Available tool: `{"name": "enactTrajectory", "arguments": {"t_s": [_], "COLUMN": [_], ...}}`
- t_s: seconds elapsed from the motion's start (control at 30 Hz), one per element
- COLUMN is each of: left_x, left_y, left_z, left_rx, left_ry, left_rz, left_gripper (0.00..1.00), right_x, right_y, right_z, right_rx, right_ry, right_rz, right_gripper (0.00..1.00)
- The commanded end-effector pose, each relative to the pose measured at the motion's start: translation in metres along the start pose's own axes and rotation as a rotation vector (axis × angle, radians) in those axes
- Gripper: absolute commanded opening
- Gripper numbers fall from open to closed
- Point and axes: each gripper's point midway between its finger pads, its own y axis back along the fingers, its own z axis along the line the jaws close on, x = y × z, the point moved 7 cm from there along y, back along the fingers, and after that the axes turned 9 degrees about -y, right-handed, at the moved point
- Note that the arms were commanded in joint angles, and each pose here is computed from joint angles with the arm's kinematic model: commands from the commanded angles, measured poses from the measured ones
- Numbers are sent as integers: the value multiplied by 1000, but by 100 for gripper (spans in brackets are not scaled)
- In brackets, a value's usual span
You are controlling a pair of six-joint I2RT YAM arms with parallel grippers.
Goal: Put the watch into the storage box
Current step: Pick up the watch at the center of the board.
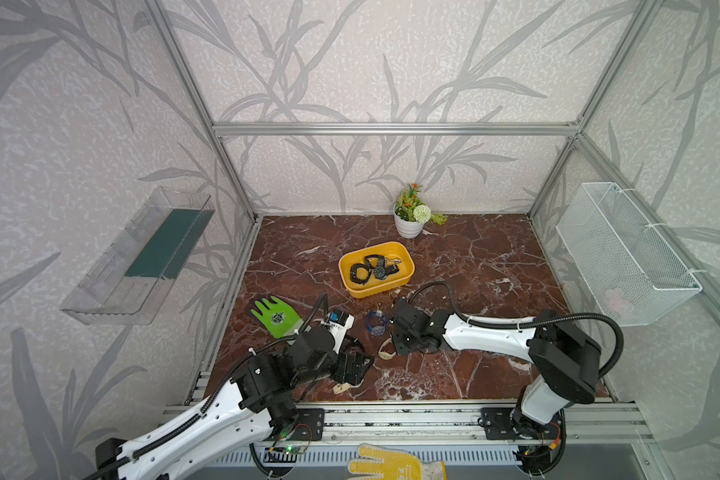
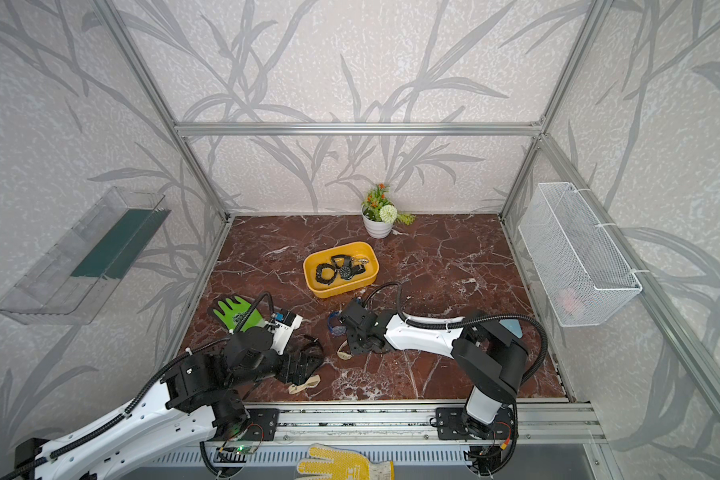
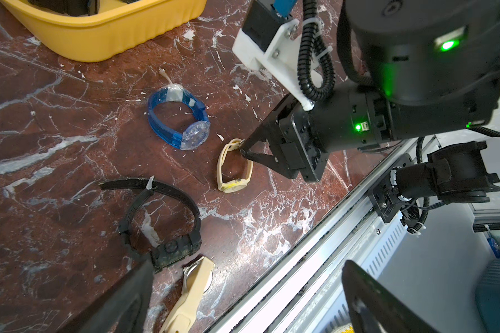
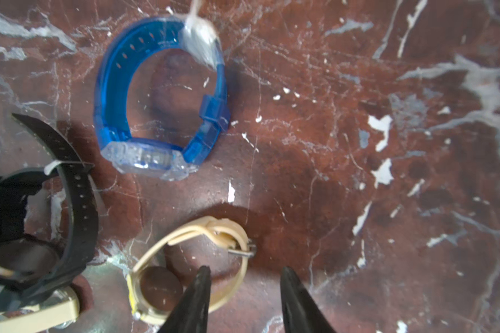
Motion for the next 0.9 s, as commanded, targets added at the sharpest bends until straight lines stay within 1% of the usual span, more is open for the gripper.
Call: {"name": "enactTrajectory", "arguments": {"t_s": [0.0, 0.03, 0.23, 0.43, 0.53, 0.7, 0.87], "left_x": [7, 8, 8, 9, 9, 8, 7], "left_y": [-4, -4, -5, -6, -7, -8, -8], "left_z": [5, 6, 6, 6, 6, 6, 7], "left_rx": [-32, -36, -35, -35, -39, -41, -51], "left_ry": [12, 12, 12, 10, 8, 3, -4], "left_rz": [22, 22, 22, 24, 23, 23, 21], "left_gripper": [99, 99, 99, 99, 99, 99, 99], "right_x": [-5, -2, 3, 4, 5, 6, 0], "right_y": [1, -9, -18, -25, -27, -31, -21], "right_z": [9, 7, 5, 4, 2, -1, -4], "right_rx": [-26, -6, 6, 18, 36, 62, 95], "right_ry": [-20, -20, -49, -59, -59, -54, -23], "right_rz": [-8, 13, 37, 45, 48, 48, 16], "right_gripper": [40, 40, 36, 24, 16, 12, 10]}}
